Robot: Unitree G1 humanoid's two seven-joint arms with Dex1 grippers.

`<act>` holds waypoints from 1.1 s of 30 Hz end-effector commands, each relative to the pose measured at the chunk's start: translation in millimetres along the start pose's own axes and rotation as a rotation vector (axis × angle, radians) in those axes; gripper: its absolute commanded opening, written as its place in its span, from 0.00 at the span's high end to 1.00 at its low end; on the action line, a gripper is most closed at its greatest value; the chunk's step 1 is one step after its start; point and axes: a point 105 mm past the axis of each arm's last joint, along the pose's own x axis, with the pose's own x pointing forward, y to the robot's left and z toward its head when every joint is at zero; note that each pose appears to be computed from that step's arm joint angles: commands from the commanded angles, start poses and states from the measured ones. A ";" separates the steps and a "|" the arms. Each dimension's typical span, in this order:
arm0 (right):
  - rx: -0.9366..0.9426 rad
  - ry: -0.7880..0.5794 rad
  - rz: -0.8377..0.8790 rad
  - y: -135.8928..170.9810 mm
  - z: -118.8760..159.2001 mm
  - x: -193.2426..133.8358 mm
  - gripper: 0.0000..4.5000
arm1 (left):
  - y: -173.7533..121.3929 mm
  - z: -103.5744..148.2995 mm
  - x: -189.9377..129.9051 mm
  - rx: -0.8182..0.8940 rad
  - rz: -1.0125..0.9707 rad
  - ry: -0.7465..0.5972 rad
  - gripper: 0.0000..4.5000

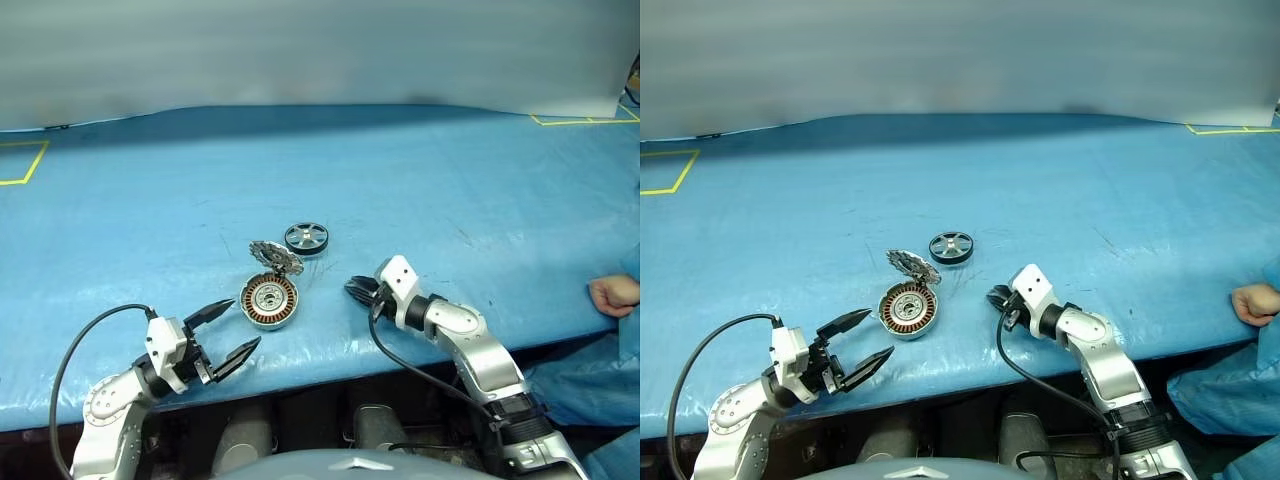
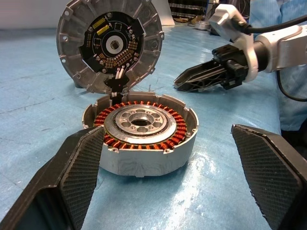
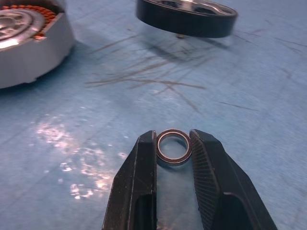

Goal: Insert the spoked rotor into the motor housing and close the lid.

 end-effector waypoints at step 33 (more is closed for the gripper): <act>0.002 -0.176 0.336 79.0 64.5 78.2 0.85 | 1.2 -3.1 -6.2 0.064 0.051 0.008 0.00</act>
